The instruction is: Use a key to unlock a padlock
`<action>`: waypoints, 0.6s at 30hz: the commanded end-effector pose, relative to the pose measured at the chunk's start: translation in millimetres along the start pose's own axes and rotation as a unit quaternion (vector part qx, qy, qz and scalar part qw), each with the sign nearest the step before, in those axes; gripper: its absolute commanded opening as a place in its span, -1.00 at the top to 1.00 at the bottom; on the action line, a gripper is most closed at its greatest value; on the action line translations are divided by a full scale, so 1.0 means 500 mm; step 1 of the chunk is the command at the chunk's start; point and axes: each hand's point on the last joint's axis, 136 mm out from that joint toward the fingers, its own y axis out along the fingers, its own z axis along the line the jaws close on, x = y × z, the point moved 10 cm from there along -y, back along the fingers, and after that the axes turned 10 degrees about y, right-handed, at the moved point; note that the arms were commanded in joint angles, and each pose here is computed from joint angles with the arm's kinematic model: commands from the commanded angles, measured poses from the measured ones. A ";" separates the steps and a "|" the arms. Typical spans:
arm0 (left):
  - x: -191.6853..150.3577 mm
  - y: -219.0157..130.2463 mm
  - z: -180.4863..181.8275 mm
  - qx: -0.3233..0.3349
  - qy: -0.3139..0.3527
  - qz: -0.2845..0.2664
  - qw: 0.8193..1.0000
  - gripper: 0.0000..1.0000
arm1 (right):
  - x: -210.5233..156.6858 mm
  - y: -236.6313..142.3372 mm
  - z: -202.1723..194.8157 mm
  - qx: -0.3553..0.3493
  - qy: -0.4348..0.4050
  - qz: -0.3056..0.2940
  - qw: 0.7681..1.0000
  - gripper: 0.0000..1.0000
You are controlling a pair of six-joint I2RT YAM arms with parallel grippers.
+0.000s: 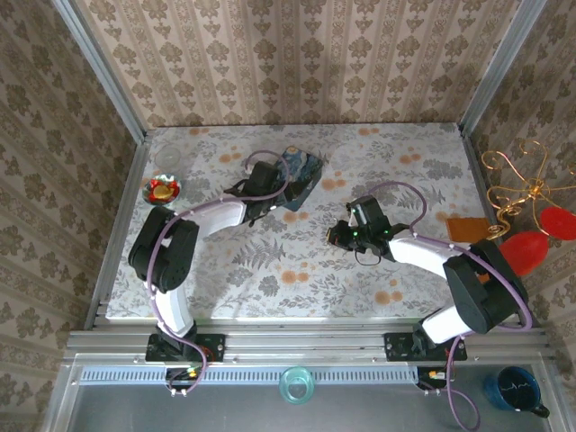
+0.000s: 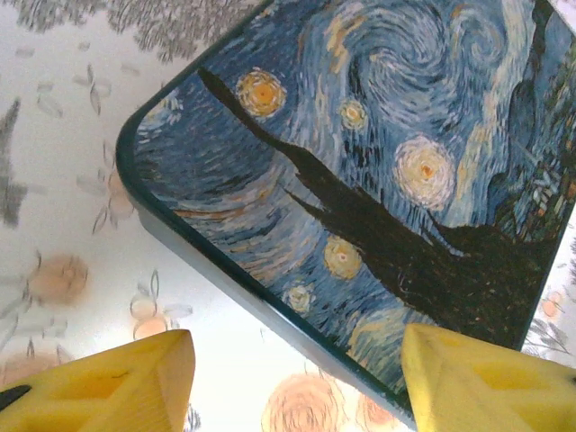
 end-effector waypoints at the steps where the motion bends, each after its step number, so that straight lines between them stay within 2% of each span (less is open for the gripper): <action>1: 0.014 0.017 0.006 0.007 0.059 0.054 0.997 -0.26 | -0.025 -0.017 -0.001 0.003 -0.024 0.038 0.999 0.97; 7: 0.043 -0.070 -0.017 -0.010 0.107 0.022 0.994 -0.36 | -0.054 -0.028 0.003 -0.010 -0.060 0.079 0.995 0.96; 9: 0.034 -0.119 -0.019 -0.038 0.125 -0.004 0.991 -0.60 | -0.064 -0.027 0.009 0.000 -0.065 0.094 0.993 0.96; 13: -0.007 -0.216 0.009 -0.063 0.138 -0.045 0.987 -0.64 | -0.098 -0.015 0.031 0.006 -0.091 0.127 0.988 0.94; 18: -0.079 -0.294 0.081 -0.035 0.147 -0.073 0.986 -0.67 | -0.133 0.017 0.047 -0.001 -0.110 0.165 0.980 0.94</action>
